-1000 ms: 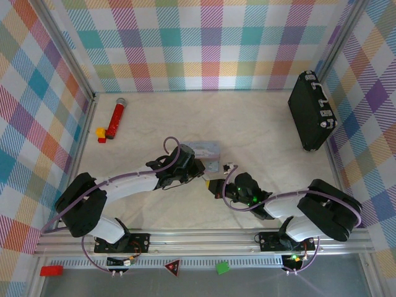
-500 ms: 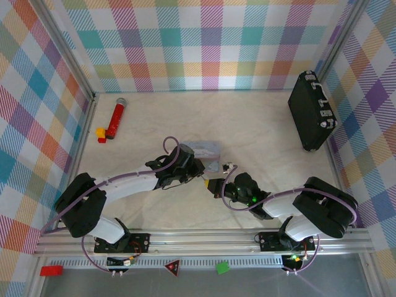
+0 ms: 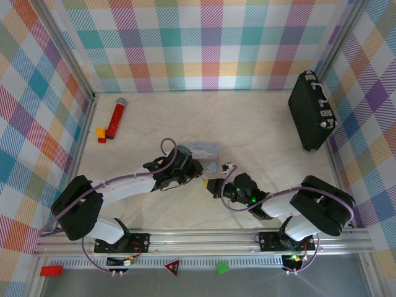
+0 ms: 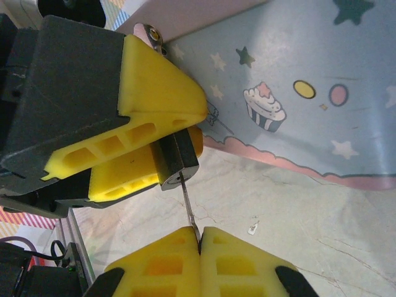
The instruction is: Unlock the padlock with the key
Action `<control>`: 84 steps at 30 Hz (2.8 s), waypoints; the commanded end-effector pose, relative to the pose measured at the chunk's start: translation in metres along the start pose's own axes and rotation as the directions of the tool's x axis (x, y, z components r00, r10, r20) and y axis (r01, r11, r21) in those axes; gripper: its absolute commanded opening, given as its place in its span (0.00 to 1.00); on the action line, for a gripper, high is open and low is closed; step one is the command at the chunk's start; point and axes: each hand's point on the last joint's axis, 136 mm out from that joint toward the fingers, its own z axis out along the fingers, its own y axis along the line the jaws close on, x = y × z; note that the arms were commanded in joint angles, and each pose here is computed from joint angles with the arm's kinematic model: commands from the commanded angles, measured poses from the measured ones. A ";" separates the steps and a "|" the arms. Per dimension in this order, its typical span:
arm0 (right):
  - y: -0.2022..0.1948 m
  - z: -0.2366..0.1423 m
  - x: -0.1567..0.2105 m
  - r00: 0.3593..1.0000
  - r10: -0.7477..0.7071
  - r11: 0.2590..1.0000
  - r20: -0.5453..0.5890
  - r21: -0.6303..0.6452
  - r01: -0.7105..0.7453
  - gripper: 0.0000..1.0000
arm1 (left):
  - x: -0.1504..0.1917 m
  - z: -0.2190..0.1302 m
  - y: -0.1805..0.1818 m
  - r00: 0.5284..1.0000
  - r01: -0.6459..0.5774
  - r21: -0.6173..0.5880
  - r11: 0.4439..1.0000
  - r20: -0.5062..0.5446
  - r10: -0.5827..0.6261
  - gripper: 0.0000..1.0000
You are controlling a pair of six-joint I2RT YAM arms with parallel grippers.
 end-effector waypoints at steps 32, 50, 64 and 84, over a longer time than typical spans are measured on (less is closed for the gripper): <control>0.034 0.014 -0.038 0.995 -0.081 0.988 0.059 -0.129 0.088 0.00 | 0.023 -0.014 -0.035 0.994 0.054 0.161 0.985 -0.100 -0.038 0.15; 0.044 0.013 -0.059 0.989 -0.087 0.984 0.122 -0.142 0.104 0.00 | 0.032 -0.016 -0.035 0.991 0.067 0.173 0.983 -0.127 -0.045 0.14; 0.058 0.015 -0.064 0.967 -0.218 0.957 0.133 -0.166 0.238 0.00 | 0.038 -0.012 -0.036 0.987 0.066 0.169 0.983 -0.156 -0.039 0.14; 0.050 0.014 -0.086 0.991 0.024 0.961 0.135 -0.278 0.015 0.00 | 0.047 -0.008 -0.031 0.986 0.040 0.153 0.987 -0.164 -0.014 0.13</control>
